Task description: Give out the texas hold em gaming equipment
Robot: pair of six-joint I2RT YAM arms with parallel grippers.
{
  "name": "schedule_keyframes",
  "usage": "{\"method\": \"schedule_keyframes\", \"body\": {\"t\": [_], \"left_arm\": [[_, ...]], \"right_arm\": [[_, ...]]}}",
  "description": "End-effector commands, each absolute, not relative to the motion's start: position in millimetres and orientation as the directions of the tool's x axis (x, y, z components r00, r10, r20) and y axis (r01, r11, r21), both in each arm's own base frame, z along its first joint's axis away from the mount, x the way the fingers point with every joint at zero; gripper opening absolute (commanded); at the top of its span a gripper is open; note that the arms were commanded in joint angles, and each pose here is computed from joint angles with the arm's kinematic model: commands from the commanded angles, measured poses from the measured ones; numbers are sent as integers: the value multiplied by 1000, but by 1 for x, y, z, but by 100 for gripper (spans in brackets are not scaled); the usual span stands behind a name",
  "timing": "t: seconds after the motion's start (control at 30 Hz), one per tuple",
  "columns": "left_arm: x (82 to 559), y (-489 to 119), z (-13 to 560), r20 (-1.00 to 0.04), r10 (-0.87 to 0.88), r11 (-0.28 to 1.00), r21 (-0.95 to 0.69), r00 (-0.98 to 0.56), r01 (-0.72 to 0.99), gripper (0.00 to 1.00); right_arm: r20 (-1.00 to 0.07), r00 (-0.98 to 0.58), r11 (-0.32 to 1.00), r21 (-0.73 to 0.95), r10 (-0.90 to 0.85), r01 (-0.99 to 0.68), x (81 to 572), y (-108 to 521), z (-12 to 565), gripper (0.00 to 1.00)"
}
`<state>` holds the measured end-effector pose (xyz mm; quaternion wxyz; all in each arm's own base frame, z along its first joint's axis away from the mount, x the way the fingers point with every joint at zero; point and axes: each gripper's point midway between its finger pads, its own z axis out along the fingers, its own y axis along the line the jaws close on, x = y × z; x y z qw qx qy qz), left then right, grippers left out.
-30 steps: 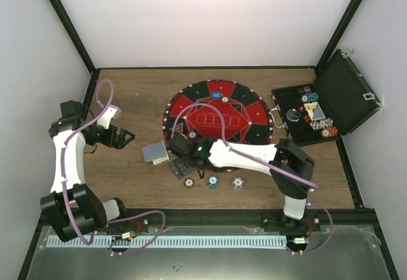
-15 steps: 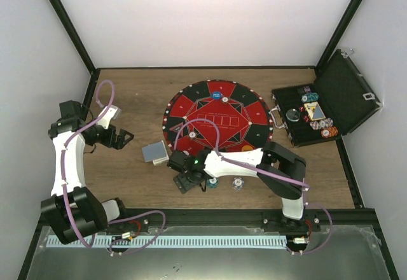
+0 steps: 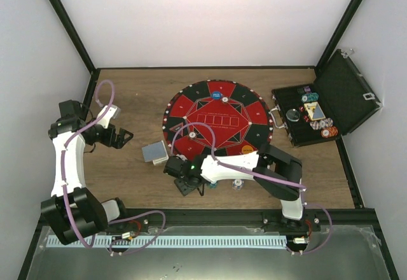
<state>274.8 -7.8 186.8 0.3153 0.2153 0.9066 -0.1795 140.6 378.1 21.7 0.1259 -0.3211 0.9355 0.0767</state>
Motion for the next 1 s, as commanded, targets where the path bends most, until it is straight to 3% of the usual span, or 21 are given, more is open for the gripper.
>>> {"method": "schedule_keyframes", "body": {"t": [0.0,0.5,0.97], "left_arm": [[277,-7,195,-672,277,845,-169,-687,507,100],[277,-7,194,-670,276,844,-175,-689,507,100],[277,-8,200,-674,276,841,-175,-685,511,100]], "right_arm": [[-258,-765,784,42,-590,-619,136,380,14,58],[-299,-753,782,33,-586,-622,143,388,36,34],[-414,-763,835,15,-496,-550,190,360,105,32]]}}
